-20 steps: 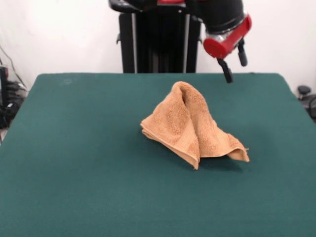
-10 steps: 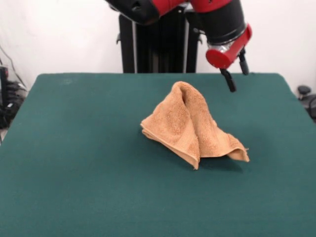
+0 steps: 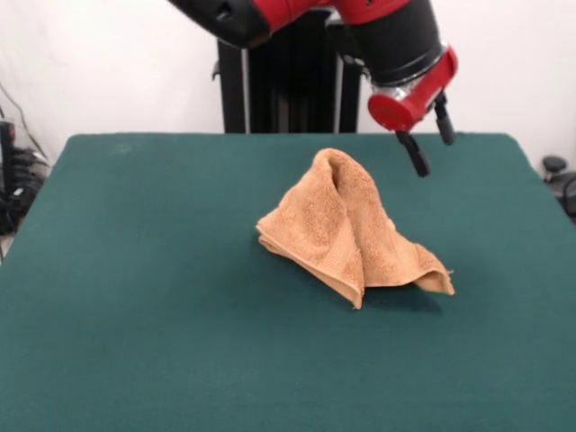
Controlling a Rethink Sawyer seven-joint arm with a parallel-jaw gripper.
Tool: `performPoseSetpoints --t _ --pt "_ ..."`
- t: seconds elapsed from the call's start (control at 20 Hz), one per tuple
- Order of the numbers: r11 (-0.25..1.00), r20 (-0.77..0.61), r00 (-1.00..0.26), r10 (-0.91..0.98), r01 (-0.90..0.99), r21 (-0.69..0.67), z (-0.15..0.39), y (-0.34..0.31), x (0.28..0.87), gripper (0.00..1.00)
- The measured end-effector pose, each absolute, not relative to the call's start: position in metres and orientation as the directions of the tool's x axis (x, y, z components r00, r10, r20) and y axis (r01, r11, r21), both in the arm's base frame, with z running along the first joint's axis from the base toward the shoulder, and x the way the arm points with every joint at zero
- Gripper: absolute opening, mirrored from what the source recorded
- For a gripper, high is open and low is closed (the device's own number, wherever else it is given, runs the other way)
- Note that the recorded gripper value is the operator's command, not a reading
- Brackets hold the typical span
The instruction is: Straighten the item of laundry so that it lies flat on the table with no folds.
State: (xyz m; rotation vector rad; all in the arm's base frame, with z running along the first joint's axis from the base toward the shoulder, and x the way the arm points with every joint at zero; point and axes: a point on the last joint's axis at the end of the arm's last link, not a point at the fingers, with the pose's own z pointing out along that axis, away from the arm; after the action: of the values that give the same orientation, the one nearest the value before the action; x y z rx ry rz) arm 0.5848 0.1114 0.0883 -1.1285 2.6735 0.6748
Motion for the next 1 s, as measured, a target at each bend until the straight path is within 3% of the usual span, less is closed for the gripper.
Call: performPoseSetpoints --t 1.0 --pt "0.688 -0.369 -0.721 -0.586 -0.684 0.242 0.083 0.085 0.655 1.0"
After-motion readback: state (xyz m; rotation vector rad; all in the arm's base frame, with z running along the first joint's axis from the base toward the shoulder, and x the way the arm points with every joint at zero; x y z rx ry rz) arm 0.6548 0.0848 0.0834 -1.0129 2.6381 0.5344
